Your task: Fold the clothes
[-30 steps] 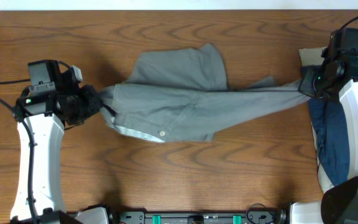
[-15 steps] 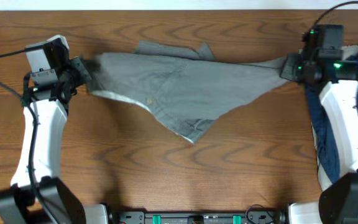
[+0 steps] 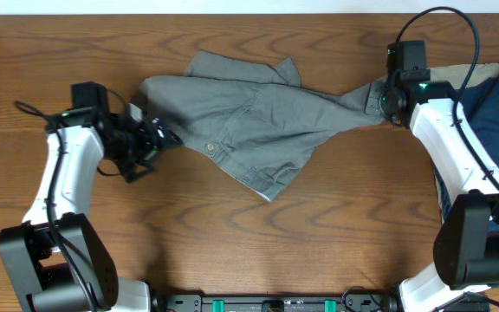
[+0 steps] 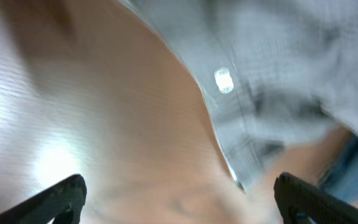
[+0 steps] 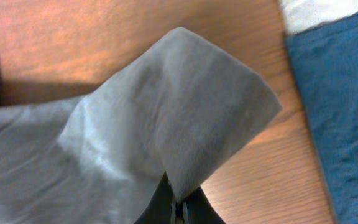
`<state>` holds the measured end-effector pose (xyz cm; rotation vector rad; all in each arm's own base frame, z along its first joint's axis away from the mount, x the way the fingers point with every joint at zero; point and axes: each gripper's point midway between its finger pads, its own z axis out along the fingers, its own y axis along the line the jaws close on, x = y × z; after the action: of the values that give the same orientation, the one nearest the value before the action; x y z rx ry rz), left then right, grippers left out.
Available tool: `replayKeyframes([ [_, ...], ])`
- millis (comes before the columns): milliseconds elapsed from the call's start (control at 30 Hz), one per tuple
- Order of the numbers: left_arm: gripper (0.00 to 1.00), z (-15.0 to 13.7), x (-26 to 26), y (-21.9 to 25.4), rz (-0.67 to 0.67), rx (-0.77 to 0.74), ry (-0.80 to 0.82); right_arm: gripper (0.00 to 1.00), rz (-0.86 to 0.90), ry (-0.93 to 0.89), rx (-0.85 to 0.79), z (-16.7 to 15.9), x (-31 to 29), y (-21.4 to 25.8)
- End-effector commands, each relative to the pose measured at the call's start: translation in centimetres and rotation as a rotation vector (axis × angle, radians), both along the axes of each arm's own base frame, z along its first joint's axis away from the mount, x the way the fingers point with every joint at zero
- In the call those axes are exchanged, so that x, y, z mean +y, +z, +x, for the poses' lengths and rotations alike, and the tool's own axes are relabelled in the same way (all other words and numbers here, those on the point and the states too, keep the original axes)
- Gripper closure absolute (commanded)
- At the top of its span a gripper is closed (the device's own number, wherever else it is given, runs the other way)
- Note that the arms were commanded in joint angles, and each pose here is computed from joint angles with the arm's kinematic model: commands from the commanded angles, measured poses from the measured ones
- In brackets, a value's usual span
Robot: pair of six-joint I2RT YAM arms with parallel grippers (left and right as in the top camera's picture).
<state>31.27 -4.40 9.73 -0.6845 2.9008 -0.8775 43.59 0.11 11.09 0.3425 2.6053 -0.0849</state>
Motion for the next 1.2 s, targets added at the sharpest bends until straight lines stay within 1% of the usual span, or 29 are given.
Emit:
replayKeyframes([
  [0, 0.02, -1.6, -3.7, 0.5, -0.097, 0.049, -0.056, 0.99, -0.033, -0.064, -0.016, 0.1, -1.9, 0.5],
  [100, 0.02, -3.6, -6.2, -1.0, -0.107, 0.167, -0.036, 0.99, -0.033, -0.065, -0.015, 0.1, -2.0, 0.5],
  [200, 0.02, -5.6, -8.7, -2.5, -0.107, 0.29, 0.028, 0.99, -0.033, -0.065, -0.015, 0.1, -2.0, 0.5],
  [333, 0.02, -7.1, -11.8, -4.4, -0.105, 0.393, 0.122, 0.99, -0.033, -0.065, -0.015, 0.1, -2.0, 0.5],
  [433, 0.02, -6.8, -14.1, -5.5, -0.108, 0.381, 0.176, 0.99, -0.034, -0.065, -0.007, -0.1, -2.0, 0.4],
  [600, 0.01, -5.5, -15.8, -6.7, -0.007, 0.285, 0.259, 0.98, -0.035, -0.065, 0.008, -0.4, -2.0, 0.2],
  [667, 0.06, -5.6, -16.6, -6.8, 0.007, 0.284, 0.298, 0.98, -0.035, -0.065, 0.011, -0.5, -2.0, 0.2],
  [733, 0.11, -6.3, -17.3, -7.0, 0.022, 0.32, 0.356, 0.99, -0.035, -0.065, 0.014, -0.6, -2.0, 0.1],
  [867, 0.13, -7.1, -18.7, -7.8, 0.055, 0.35, 0.448, 0.98, -0.035, -0.065, 0.017, -0.6, -2.0, 0.1],
  [967, 0.15, -6.9, -20.3, -8.4, 0.04, 0.328, 0.461, 0.98, -0.036, -0.064, 0.024, -0.8, -2.0, 0.0],
  [1100, 0.15, -6.6, -22.2, -9.6, 0.008, 0.333, 0.474, 0.98, -0.037, -0.064, 0.036, -1.1, -2.0, -0.1],
  [1167, 0.2, -6.8, -22.1, -10.7, 0.027, 0.36, 0.502, 0.98, -0.037, -0.064, 0.042, -1.2, -2.0, -0.2],
])
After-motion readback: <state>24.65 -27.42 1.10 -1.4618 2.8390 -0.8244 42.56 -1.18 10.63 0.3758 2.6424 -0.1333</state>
